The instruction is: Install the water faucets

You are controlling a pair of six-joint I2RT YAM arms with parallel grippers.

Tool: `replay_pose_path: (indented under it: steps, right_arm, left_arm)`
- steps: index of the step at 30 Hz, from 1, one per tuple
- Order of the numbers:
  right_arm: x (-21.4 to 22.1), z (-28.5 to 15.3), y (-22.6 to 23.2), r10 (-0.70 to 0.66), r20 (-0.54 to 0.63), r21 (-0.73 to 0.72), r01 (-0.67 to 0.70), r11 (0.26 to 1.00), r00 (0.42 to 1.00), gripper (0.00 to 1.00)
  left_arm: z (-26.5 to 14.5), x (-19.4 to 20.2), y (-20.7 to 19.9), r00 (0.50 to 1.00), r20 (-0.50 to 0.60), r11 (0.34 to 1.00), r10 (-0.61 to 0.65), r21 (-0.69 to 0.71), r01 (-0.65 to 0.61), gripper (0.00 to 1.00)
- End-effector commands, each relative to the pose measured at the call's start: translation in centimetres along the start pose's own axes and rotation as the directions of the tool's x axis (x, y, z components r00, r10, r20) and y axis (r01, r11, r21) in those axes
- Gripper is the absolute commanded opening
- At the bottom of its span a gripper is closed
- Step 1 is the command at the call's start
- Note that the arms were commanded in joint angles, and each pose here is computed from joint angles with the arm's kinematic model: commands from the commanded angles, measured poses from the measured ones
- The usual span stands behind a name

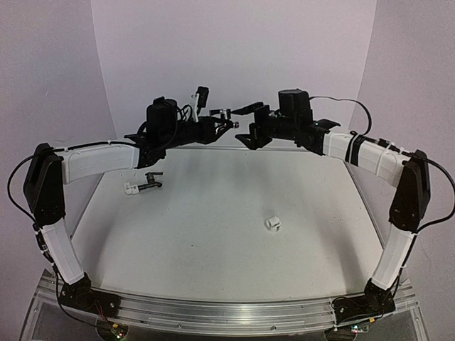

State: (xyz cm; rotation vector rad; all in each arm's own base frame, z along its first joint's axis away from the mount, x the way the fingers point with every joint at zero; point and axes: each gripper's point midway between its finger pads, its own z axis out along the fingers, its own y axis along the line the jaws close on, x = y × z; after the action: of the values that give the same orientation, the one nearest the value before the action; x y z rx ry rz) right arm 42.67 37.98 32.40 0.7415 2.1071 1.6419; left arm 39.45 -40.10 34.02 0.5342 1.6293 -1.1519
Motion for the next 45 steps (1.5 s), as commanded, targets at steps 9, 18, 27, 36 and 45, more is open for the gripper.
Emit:
replay_pose_path:
  steps: [9, 18, 27, 36, 45]
  right_arm:
    - [-4.7, -10.5, -7.9, -0.891, -0.066, 0.376, 0.839, 0.394, 0.448, 0.98]
    - [-3.6, -13.2, -17.9, -0.785, -0.439, 0.453, 0.862, 0.226, 0.437, 0.98]
    - [0.9, -11.7, -25.5, -0.498, -0.707, 0.419, 0.864, 0.277, 0.503, 0.93]
    - [-0.3, -10.9, -29.0, -0.324, -0.536, 0.725, 0.622, 0.297, 0.779, 0.93]
    - [-0.9, -10.5, -28.4, -0.227, 0.028, 0.943, 0.050, 0.330, 0.974, 0.98]
  left_arm:
    - [-8.0, -2.3, 0.4, 0.918, -0.004, 0.917, -0.396, 0.051, 0.396, 0.00]
    - [-11.9, 0.8, 0.5, 0.854, -0.059, 0.855, -0.518, 0.013, 0.519, 0.00]
    - [-14.6, 6.0, 2.6, 0.822, -0.067, 0.820, -0.566, -0.150, 0.552, 0.00]
    - [-16.5, 8.1, 2.5, 0.822, -0.058, 0.815, -0.567, -0.185, 0.549, 0.00]
    - [-16.5, 8.3, 2.0, 0.841, -0.091, 0.841, -0.533, -0.164, 0.515, 0.00]
